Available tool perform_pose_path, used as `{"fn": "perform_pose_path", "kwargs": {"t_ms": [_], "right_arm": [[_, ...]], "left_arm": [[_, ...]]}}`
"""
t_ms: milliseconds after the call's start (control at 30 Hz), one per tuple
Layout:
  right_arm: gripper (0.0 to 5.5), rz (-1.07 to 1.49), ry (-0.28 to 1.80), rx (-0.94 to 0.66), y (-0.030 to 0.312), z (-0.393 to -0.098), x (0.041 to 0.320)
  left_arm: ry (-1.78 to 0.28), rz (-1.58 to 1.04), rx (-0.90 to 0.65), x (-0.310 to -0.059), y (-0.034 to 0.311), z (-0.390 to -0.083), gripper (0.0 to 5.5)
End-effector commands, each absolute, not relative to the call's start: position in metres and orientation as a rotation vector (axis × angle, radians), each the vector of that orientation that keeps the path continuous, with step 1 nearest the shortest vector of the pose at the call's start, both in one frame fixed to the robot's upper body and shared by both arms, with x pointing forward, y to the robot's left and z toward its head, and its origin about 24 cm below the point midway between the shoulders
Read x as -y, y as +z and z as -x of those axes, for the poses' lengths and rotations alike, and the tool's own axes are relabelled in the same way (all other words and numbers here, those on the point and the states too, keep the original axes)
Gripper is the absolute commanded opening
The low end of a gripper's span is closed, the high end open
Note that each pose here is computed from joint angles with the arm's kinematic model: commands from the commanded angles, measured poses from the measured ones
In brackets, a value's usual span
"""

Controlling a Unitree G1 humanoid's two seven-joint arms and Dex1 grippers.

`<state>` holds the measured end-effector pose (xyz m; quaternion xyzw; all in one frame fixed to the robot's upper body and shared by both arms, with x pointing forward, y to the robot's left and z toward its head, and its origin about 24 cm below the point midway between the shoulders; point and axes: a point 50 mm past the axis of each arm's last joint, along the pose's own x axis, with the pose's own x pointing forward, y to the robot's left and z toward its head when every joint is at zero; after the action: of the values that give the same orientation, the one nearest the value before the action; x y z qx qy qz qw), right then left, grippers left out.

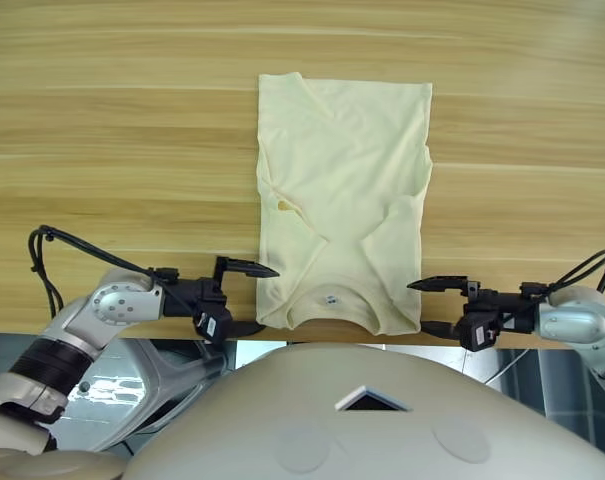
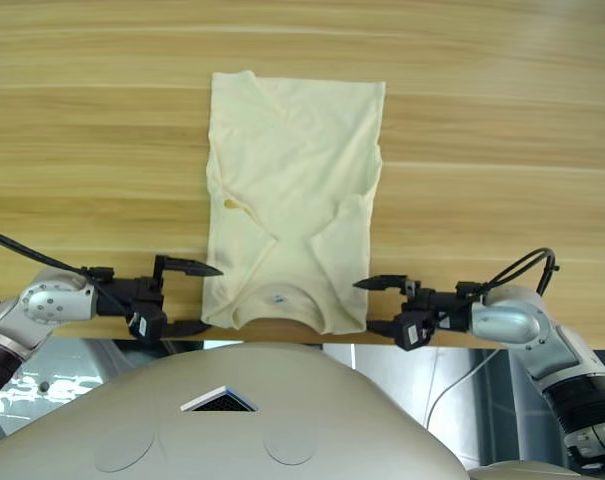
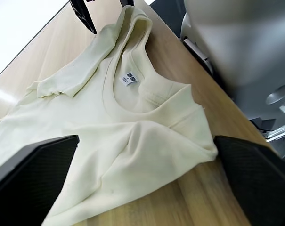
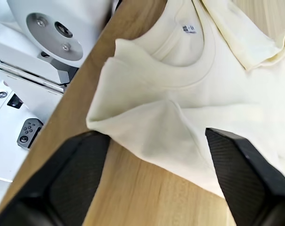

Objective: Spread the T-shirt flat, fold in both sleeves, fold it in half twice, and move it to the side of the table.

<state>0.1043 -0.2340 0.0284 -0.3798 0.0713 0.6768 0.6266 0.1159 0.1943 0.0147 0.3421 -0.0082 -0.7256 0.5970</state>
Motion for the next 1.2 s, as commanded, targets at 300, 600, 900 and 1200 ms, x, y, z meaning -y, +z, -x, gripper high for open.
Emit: {"fn": "perform_pose_path", "kwargs": {"t_ms": [300, 600, 900, 1200], "right_arm": [[1.71, 0.867, 1.613, -0.221, 0.022, -0.096, 0.232], [0.22, 0.861, 1.617, -0.204, 0.024, -0.098, 0.230], [0.00, 0.859, 1.610, -0.175, 0.025, -0.102, 0.226], [0.00, 0.849, 1.615, -0.153, 0.027, -0.101, 0.224]], "left_arm": [[-1.789, -0.843, -0.102, -0.198, -0.002, -0.101, 3.31], [-1.777, -0.852, -0.091, -0.196, -0.004, -0.103, 1.95], [-1.776, -0.842, -0.074, -0.195, -0.002, -0.104, 0.52], [-1.786, -0.794, -0.037, -0.189, 0.003, -0.101, 0.00]]}}
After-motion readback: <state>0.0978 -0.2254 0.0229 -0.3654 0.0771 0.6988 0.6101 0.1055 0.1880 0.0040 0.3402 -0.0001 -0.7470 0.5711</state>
